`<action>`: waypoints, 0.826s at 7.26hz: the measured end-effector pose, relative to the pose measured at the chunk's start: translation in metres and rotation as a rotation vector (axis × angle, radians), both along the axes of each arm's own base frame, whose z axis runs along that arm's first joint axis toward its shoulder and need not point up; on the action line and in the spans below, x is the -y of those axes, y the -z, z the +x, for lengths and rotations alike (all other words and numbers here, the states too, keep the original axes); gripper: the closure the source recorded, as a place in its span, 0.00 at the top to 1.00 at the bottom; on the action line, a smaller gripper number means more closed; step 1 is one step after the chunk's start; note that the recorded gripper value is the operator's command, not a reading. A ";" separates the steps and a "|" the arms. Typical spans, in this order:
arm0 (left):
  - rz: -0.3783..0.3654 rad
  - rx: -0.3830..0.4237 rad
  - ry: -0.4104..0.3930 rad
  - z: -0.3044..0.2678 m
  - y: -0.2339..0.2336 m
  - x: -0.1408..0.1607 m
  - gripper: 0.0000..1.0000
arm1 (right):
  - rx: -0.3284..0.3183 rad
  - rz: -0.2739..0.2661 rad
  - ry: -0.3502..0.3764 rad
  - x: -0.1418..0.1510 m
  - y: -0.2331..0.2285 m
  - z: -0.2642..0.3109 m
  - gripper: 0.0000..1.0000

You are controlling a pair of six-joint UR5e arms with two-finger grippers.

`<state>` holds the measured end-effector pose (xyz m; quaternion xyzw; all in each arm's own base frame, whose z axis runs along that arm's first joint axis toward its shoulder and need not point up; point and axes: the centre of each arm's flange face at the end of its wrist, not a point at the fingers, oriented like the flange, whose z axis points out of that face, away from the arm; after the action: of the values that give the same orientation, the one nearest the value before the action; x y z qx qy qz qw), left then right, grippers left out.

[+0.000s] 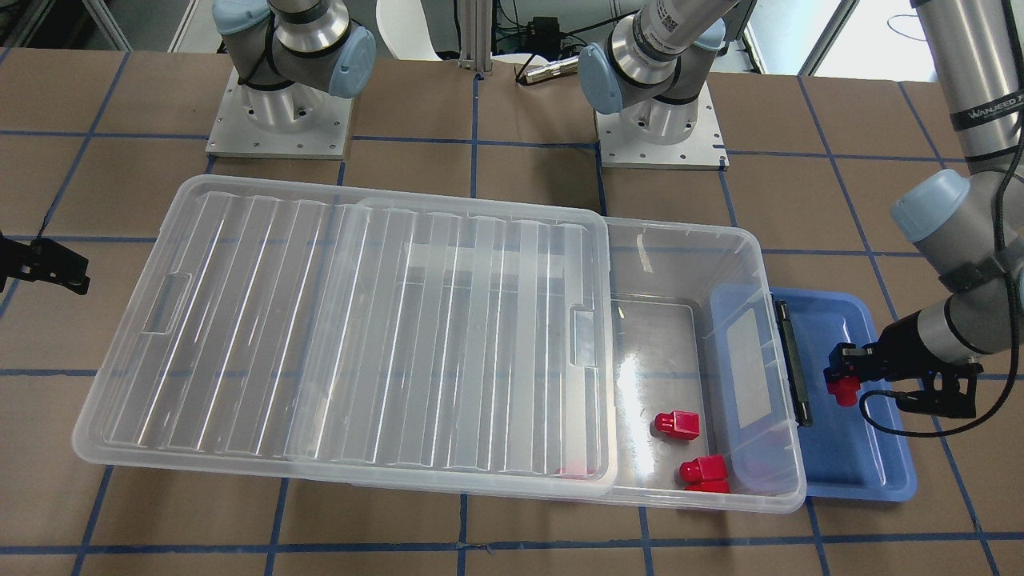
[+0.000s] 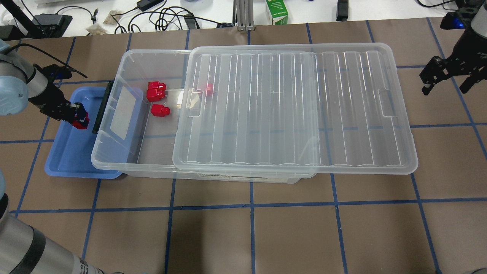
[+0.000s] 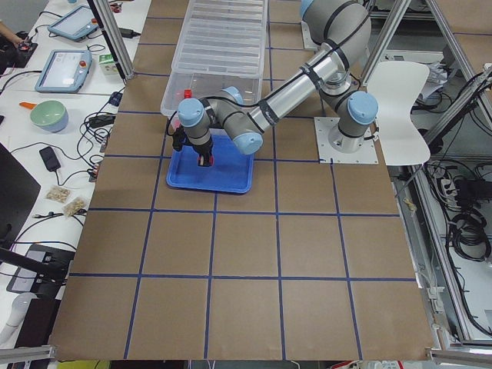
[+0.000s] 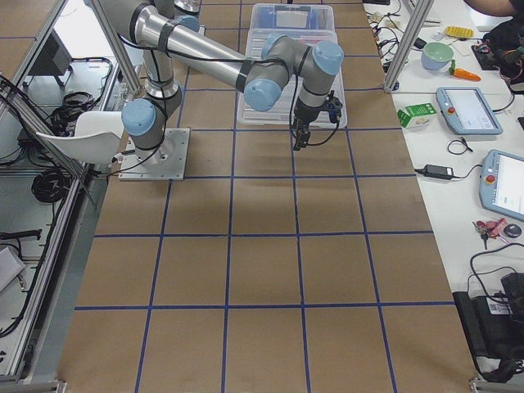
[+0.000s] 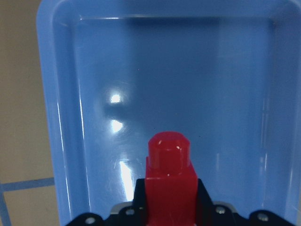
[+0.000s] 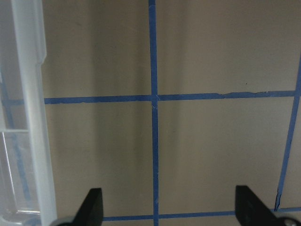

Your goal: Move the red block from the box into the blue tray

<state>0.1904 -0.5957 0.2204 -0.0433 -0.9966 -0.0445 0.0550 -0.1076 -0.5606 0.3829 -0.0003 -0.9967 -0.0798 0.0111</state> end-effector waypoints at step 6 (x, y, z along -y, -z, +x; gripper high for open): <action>0.020 0.030 -0.085 -0.054 -0.141 -0.007 0.93 | 0.034 0.059 -0.014 -0.017 0.033 0.012 1.00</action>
<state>0.1361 -0.5891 0.3613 0.0004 -0.9977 -0.0525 0.0426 -0.0953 -0.5440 0.3498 0.0083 -0.9940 -0.1092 -0.0056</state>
